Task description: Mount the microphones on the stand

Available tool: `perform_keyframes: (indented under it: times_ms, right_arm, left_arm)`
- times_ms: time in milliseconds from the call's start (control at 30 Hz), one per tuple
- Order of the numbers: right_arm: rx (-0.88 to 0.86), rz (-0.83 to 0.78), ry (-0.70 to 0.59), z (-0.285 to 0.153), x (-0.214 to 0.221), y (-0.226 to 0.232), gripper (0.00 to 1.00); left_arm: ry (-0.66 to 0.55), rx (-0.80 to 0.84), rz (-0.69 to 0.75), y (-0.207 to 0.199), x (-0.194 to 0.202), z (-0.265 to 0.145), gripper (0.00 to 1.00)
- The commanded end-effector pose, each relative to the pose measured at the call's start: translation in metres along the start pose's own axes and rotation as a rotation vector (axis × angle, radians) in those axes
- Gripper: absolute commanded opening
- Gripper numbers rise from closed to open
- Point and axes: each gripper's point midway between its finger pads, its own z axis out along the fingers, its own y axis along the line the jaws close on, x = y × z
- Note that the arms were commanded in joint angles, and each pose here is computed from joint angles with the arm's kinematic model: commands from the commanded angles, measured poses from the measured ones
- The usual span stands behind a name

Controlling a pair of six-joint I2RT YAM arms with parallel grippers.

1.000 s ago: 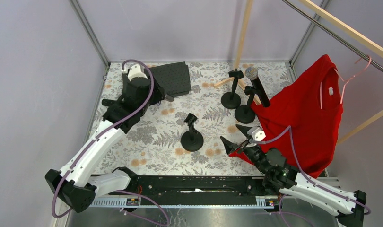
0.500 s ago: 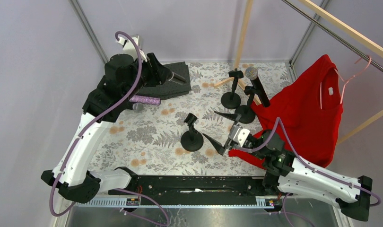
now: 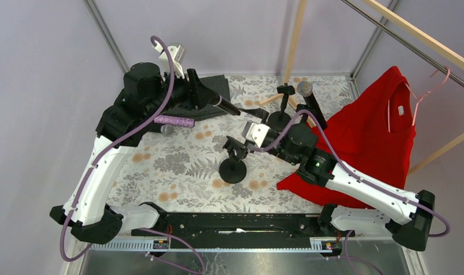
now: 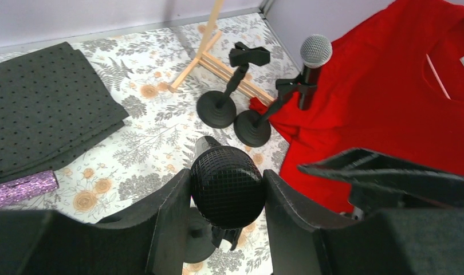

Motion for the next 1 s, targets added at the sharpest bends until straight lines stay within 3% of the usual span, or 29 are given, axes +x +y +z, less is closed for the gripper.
perform_keyframes:
  times_ms: [0, 367, 533, 667, 967]
  right_arm:
    - [0.044, -0.006, -0.053, 0.011, -0.017, -0.026, 0.93]
    - [0.080, -0.017, -0.028, 0.049, -0.005, -0.044, 0.92]
    - [0.109, -0.021, -0.018, 0.058, 0.004, -0.053, 0.87]
    - [0.106, -0.030, -0.012, 0.064, 0.005, -0.055, 0.76]
    - [0.124, -0.042, -0.012, 0.064, 0.008, -0.057, 0.39]
  left_arm:
    - [-0.031, 0.117, 0.032, -0.025, -0.015, -0.011, 0.29]
    - [-0.006, 0.188, 0.033, -0.038, -0.012, -0.013, 0.30]
    - [0.002, 0.231, 0.035, -0.046, -0.012, -0.015, 0.30]
    - [0.008, 0.247, 0.037, -0.049, -0.011, -0.015, 0.30]
    - [-0.016, 0.303, 0.040, -0.055, -0.008, -0.014, 0.36]
